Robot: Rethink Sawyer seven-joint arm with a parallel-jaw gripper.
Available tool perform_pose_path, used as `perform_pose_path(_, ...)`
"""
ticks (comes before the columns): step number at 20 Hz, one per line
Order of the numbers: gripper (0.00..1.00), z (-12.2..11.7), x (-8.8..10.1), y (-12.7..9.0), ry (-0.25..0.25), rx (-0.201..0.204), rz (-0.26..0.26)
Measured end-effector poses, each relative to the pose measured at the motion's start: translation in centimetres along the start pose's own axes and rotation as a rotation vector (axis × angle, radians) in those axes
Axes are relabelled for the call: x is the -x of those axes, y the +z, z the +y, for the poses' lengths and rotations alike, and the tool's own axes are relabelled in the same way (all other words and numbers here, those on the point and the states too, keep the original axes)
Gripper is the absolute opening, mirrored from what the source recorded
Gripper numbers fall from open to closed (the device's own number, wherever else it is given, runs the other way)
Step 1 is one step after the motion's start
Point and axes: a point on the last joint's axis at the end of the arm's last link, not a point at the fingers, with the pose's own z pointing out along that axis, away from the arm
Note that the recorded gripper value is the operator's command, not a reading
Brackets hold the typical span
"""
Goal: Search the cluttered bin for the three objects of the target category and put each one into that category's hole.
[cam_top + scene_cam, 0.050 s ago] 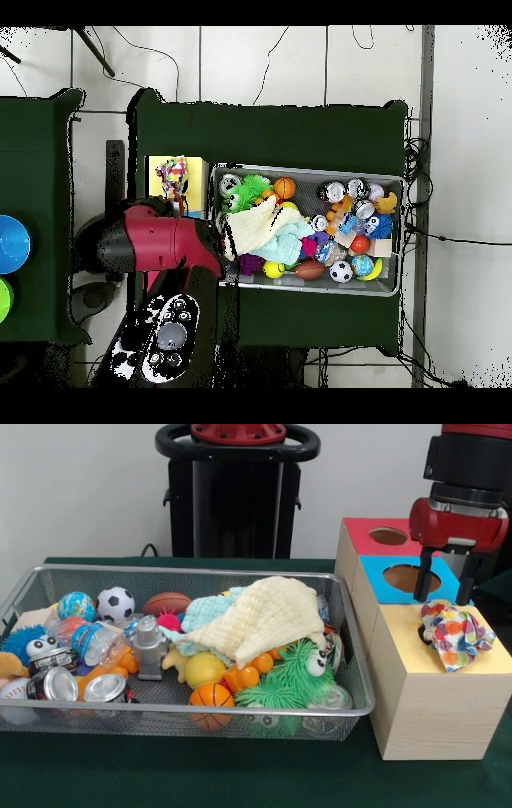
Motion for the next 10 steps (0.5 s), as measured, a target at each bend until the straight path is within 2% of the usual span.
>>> perform_pose_path(10,1.0,0.02,-0.34,0.28,0.004,0.007,0.01)
